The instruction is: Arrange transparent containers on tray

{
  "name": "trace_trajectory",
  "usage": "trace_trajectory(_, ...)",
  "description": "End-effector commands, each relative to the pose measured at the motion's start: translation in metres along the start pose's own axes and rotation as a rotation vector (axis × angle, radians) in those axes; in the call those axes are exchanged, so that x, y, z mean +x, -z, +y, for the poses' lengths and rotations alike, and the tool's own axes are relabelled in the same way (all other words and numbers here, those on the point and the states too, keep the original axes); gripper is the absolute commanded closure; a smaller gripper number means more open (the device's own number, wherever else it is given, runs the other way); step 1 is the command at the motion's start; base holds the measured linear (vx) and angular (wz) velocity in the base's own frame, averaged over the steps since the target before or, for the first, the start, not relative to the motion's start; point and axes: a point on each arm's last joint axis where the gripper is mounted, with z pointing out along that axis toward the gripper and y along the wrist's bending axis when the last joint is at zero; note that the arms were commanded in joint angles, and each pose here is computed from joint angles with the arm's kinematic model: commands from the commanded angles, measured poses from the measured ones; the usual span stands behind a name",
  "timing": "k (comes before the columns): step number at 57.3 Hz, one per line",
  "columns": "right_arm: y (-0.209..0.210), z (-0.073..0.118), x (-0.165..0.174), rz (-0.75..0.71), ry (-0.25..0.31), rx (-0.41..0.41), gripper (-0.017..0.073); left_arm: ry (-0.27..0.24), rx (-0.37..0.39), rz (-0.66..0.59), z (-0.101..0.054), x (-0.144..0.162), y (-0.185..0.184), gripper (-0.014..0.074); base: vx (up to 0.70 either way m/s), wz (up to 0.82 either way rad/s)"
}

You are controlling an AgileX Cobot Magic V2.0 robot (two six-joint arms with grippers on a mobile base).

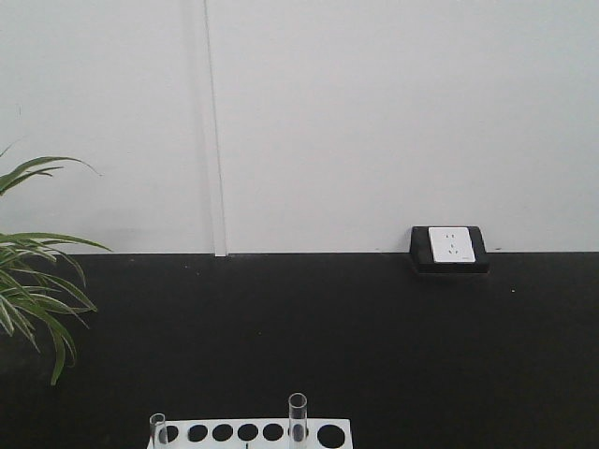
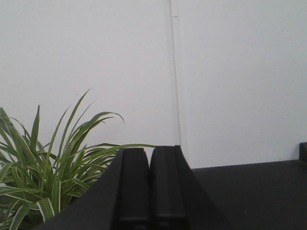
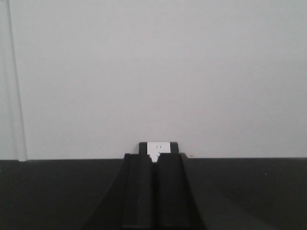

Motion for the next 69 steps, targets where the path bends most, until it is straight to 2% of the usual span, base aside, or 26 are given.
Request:
trace_trajectory(1,-0.018,0.001,-0.01,-0.002,0.013,-0.011,0.0567,-0.005,0.013,-0.016,-0.001,-0.01,-0.019,0.06,0.0,0.0)
trace_trajectory(12,-0.046,0.002,0.006,0.132,0.016,-0.014,0.0556,-0.007,0.005,0.17,-0.001,0.012,-0.046,0.0581,0.0,0.0)
trace_trajectory(23,-0.06,0.003,0.017,0.206,0.016,-0.016,0.0495,-0.01,-0.003,0.343,-0.001,0.034,-0.063,0.0471,0.0,0.0)
trace_trajectory(36,-0.064,0.003,0.02,0.229,0.016,-0.016,0.0337,-0.011,-0.009,0.506,0.0,0.059,-0.082,0.0259,0.0,0.0)
trace_trajectory(44,-0.064,0.003,0.02,0.229,0.016,-0.016,0.0223,0.052,-0.02,0.594,-0.001,0.077,-0.097,0.0204,0.0,0.0)
trace_trajectory(51,-0.064,0.003,0.02,0.229,0.016,-0.016,0.0166,0.084,-0.02,0.598,-0.002,0.086,-0.109,0.0203,0.0,0.0)
trace_trajectory(58,-0.064,0.003,0.02,0.229,0.016,-0.016,0.0157,0.119,-0.013,0.562,-0.005,0.09,-0.12,0.0203,0.0,0.0)
trace_trajectory(69,-0.064,0.003,0.02,0.23,0.016,-0.016,0.0157,0.108,0.08,0.546,-0.025,0.103,-0.128,0.0203,0.0,0.0)
